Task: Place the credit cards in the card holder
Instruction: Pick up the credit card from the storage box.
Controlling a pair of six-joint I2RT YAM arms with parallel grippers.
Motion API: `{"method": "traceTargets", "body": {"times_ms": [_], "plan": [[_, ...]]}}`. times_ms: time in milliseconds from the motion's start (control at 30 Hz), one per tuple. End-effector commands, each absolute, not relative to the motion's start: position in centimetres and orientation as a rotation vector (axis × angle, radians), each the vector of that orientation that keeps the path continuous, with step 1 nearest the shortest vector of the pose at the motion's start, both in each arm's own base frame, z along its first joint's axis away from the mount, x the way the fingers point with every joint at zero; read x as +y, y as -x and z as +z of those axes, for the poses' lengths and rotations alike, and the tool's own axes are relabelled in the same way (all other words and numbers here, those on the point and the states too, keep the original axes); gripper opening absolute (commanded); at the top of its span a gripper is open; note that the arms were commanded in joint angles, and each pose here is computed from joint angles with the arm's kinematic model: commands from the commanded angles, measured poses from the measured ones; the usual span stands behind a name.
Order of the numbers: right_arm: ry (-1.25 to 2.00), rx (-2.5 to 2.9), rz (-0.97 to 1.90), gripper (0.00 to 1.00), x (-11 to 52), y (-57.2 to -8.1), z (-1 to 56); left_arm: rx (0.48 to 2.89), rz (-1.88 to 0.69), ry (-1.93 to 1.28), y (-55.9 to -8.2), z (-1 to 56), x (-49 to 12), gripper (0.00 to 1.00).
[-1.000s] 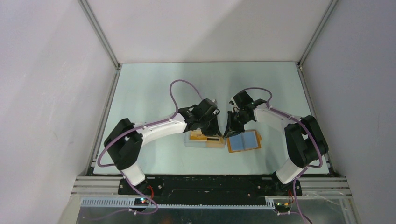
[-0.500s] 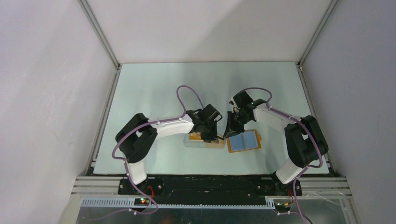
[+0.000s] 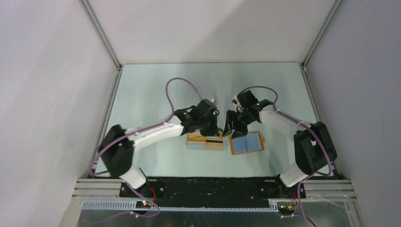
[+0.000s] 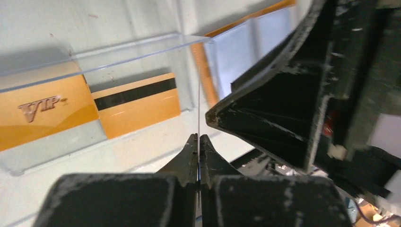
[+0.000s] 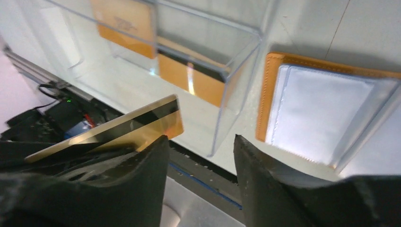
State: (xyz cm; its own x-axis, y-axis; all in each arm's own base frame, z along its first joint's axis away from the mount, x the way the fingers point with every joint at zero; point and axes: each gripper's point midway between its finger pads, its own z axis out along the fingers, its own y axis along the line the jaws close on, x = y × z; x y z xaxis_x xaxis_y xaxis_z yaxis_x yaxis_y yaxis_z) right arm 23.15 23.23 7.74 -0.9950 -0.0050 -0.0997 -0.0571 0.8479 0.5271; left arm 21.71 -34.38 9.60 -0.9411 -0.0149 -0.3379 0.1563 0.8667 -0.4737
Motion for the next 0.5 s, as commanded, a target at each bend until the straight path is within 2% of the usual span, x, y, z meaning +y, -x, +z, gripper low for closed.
{"method": "traceTargets", "body": {"times_ms": [0,100,233,333,467], "plan": [[0.134,2.702,0.951,0.6,23.8,-24.6,15.0,2.487,-0.79,-0.143,-22.6,16.7,-32.2,0.0],[0.212,2.578,1.009,0.73,23.7,-24.6,18.5,2.432,-0.857,-0.21,-21.4,19.0,-30.6,0.0],[0.39,2.383,1.151,0.83,23.5,-23.0,24.0,2.405,-0.962,-0.473,-17.7,20.7,-29.2,0.0],[0.542,2.287,1.25,0.83,23.8,-21.1,26.2,2.417,-1.143,-0.678,-13.3,21.4,-28.8,0.0],[0.755,2.205,1.463,0.77,24.9,-17.2,27.8,2.338,-1.39,-0.867,-8.5,23.5,-28.2,0.0]]}}
